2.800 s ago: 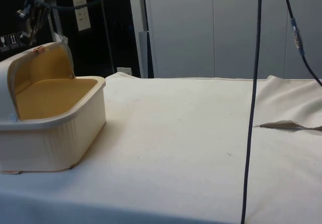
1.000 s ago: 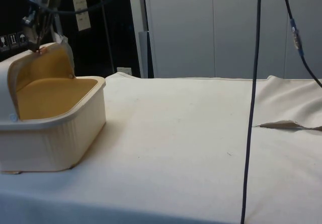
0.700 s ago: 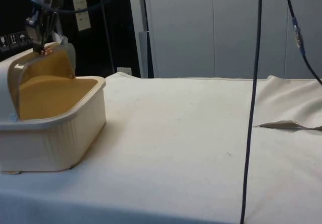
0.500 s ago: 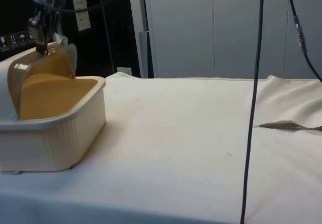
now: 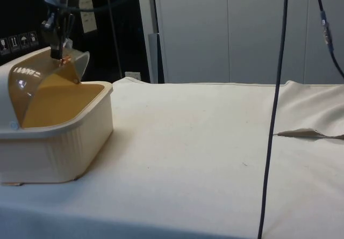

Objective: Open the lid, then close it.

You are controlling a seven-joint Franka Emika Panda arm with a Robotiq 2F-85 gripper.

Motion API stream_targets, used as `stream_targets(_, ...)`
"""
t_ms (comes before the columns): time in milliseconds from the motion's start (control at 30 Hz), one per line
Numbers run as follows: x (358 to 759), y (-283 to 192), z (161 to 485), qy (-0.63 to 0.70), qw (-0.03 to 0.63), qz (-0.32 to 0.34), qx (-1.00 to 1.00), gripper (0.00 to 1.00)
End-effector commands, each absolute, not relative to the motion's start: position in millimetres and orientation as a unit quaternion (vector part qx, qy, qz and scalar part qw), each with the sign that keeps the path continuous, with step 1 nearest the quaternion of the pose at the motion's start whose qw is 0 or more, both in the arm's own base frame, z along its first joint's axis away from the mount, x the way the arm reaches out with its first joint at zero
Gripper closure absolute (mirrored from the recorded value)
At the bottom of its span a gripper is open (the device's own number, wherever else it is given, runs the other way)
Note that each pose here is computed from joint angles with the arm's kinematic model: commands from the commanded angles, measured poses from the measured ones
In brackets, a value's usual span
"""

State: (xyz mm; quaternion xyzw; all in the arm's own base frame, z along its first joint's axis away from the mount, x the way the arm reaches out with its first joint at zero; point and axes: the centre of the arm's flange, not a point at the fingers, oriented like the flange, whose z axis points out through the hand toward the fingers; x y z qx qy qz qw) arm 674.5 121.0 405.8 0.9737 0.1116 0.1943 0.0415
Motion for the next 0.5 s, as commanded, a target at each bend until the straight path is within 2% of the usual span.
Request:
stream_targets(0, 670.9, 121.2, 404.3, 0.115, 0.043, 0.188, 0.975, 1.00)
stream_targets(467, 663.3, 121.9, 391.4, 0.128, 0.048, 0.135, 0.981, 1.00)
